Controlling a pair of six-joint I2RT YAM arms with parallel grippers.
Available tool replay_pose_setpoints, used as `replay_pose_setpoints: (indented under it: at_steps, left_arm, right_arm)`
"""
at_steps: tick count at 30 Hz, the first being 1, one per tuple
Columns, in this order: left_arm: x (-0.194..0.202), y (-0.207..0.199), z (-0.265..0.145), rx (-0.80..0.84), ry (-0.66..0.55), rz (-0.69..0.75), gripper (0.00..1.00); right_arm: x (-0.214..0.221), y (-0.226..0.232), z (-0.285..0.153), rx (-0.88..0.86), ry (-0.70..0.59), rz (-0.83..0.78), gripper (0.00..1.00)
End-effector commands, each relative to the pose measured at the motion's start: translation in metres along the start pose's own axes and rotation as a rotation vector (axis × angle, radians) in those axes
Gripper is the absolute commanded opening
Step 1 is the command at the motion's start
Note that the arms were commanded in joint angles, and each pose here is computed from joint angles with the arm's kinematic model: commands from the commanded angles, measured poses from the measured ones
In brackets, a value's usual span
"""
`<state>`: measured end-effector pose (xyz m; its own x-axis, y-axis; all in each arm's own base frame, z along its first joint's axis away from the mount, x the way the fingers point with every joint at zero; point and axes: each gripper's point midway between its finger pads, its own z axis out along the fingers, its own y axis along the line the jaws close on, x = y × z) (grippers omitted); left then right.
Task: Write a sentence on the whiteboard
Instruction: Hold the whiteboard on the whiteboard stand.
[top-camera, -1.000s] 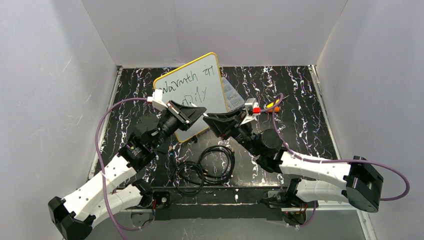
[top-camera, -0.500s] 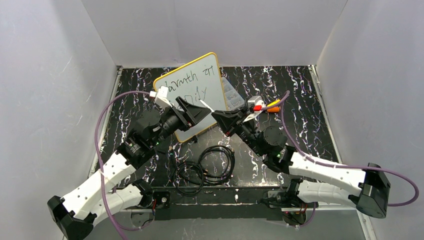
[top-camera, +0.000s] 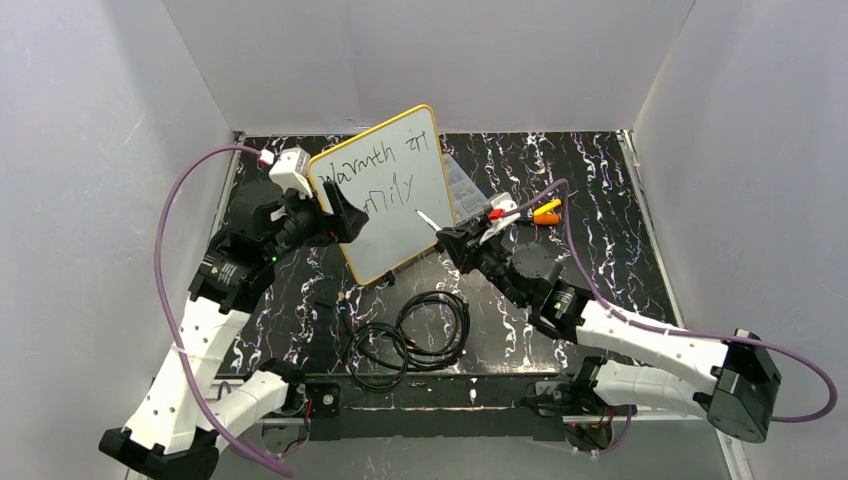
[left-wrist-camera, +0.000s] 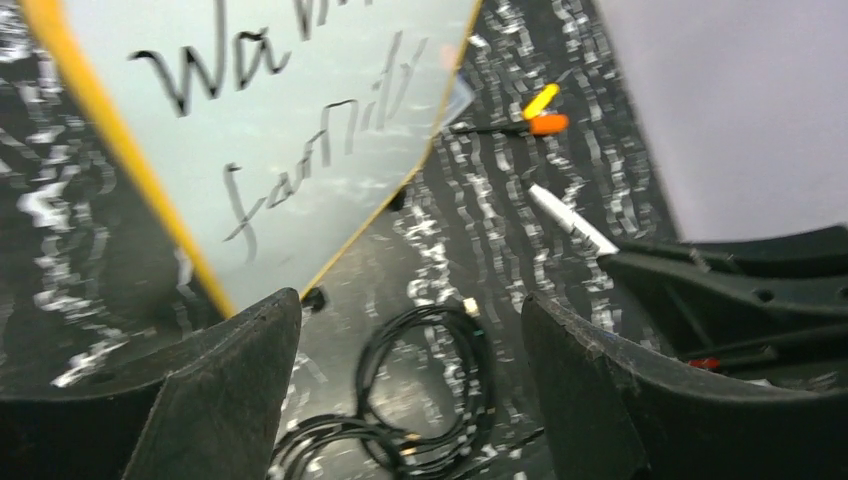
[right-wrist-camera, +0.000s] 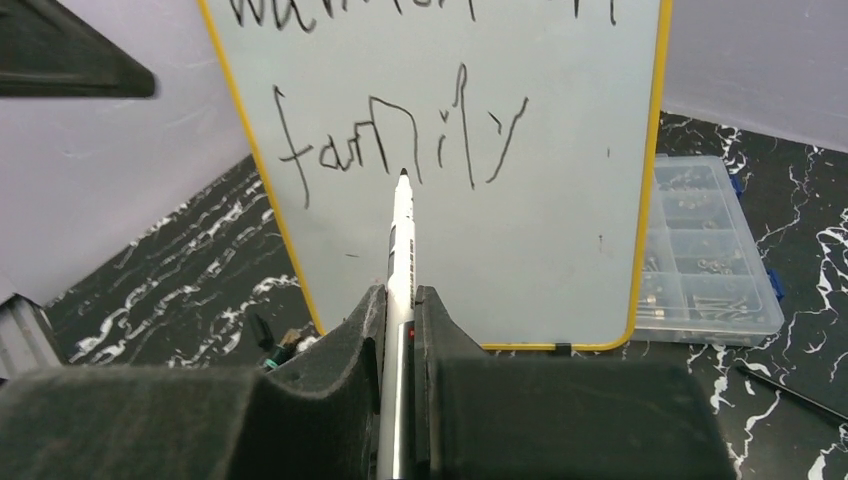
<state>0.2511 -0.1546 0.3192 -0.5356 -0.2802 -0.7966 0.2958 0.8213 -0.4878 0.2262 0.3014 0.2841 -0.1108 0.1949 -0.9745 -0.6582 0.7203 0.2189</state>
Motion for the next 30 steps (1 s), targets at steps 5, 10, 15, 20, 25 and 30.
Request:
replay_pose_setpoints:
  at_steps: [5, 10, 15, 20, 25, 30]
  left_arm:
    - [-0.008, 0.071, -0.019, -0.301, -0.003, 0.250, 0.77]
    - [-0.005, 0.090, 0.000, -0.318, -0.016, 0.279, 0.75]
    - [-0.002, 0.081, 0.025, -0.204, -0.042, 0.304, 0.68]
    - [0.001, 0.085, 0.036, -0.193, -0.027, 0.330, 0.50]
    - [0.005, 0.099, 0.035, -0.249, -0.020, 0.353, 0.42]
    - [0.007, 0.109, 0.033, -0.299, -0.022, 0.371, 0.39]
  right_arm:
    - [0.013, 0.017, 0.028, -0.176, 0.007, 0.010, 0.01]
    - [0.024, 0.017, 0.041, -0.173, 0.024, -0.024, 0.01]
    - [0.037, 0.029, 0.053, -0.235, 0.060, -0.034, 0.01]
    - [0.045, 0.036, 0.062, -0.274, 0.065, -0.034, 0.01]
    - [0.048, 0.048, 0.074, -0.328, 0.067, -0.032, 0.01]
    - [0.057, 0.054, 0.086, -0.351, 0.082, -0.033, 0.01]
